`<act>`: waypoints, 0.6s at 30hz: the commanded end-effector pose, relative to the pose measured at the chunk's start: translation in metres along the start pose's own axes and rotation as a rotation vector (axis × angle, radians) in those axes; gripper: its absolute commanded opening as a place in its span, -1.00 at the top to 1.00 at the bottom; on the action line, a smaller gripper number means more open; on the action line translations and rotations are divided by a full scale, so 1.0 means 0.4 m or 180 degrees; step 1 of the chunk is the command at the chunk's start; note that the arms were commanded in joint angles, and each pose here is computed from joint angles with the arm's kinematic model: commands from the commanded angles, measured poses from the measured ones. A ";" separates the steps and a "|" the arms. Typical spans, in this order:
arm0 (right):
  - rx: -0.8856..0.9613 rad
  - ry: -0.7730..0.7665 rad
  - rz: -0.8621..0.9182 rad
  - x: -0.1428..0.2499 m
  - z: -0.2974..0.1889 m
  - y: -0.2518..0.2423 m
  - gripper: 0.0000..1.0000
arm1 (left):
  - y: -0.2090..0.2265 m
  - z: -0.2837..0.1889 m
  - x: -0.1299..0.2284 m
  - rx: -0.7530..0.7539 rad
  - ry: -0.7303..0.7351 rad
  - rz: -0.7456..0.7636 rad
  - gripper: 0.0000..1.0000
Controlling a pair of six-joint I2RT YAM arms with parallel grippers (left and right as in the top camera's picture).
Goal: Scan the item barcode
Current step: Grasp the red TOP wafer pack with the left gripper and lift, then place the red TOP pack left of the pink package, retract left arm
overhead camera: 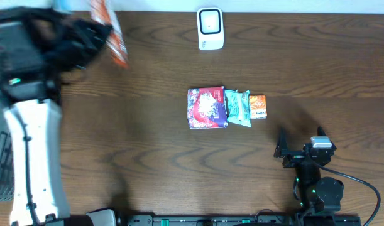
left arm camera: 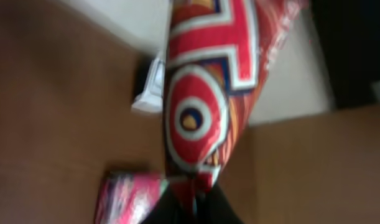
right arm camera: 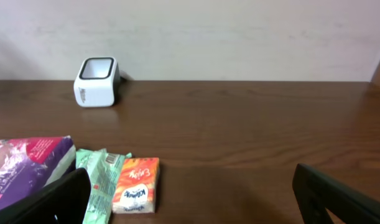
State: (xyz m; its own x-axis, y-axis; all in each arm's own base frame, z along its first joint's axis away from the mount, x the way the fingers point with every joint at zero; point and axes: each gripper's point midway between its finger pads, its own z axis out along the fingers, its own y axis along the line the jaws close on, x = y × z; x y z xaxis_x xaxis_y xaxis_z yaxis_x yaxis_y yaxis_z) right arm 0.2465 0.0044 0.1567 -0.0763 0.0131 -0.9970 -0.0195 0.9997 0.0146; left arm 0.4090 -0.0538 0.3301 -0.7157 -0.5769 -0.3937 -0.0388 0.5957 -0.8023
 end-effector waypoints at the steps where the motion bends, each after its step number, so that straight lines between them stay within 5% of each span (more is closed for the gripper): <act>1: -0.0030 0.0000 -0.0026 0.001 -0.001 0.004 -0.98 | 0.108 0.084 0.062 -0.0981 0.0027 0.0086 0.86; 9: -0.0030 0.0000 -0.0026 0.001 -0.001 0.004 -0.99 | 0.219 0.265 0.310 -0.2035 0.0778 0.0576 0.85; 18: -0.0030 0.0000 -0.0026 0.001 -0.001 0.004 -0.99 | 0.344 0.351 0.402 -0.2611 0.1116 0.0776 0.74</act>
State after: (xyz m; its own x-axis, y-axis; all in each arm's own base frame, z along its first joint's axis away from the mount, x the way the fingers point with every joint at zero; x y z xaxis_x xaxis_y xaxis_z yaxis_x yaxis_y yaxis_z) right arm 0.2465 0.0044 0.1567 -0.0763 0.0131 -0.9970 -0.0195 0.9997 0.0146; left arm 0.3857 -0.1575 0.1066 -0.9357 -0.2624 -0.2357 -0.2252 0.9588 -0.1734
